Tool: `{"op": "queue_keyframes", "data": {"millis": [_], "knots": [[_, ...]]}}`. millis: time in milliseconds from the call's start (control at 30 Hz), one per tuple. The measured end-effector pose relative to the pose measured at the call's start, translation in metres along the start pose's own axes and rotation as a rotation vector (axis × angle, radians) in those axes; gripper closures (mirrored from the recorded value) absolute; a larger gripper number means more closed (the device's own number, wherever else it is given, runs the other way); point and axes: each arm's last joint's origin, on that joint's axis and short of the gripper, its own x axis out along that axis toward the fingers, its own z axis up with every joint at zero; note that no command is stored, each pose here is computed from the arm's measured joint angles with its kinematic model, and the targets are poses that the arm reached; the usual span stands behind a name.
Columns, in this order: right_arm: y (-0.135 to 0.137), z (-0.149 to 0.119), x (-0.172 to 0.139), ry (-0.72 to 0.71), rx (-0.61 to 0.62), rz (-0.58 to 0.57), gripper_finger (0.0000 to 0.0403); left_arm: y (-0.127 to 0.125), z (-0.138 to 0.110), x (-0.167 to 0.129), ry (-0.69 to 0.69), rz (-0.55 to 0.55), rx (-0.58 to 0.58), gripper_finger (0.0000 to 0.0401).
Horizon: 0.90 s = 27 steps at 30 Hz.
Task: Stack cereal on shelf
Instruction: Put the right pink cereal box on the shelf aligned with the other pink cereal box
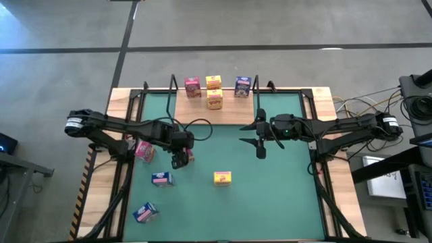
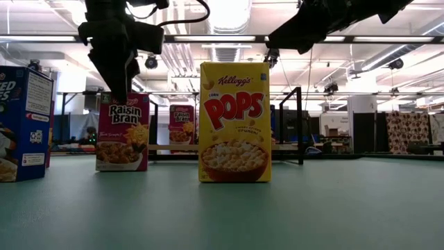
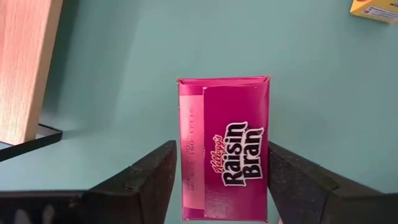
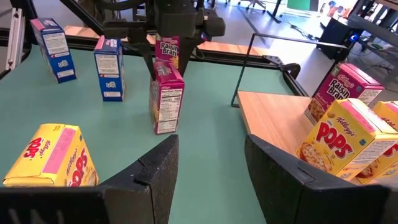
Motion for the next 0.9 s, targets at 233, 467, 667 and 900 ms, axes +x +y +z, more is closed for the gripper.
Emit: {"op": "queue_keyframes", "data": {"millis": [233,467,667,900], "knots": [[0.000,0.000,0.000,0.000,-0.001,0.000,0.0229,-0.001,0.000,-0.001,-0.002,-0.004,0.036,0.0211],[0.000,0.000,0.000,0.000,-0.001,0.000,0.0229,-0.001,0.000,-0.001,0.002,-0.019,0.040,0.0234],[0.000,0.000,0.000,0.000,0.000,0.000,0.0229,-0.001,0.000,-0.001,0.002,-0.020,0.060,0.0241],[0.000,0.000,0.000,0.000,0.000,0.000,0.0229,-0.002,0.011,-0.017,-0.056,-0.017,0.133,0.0241]]}}
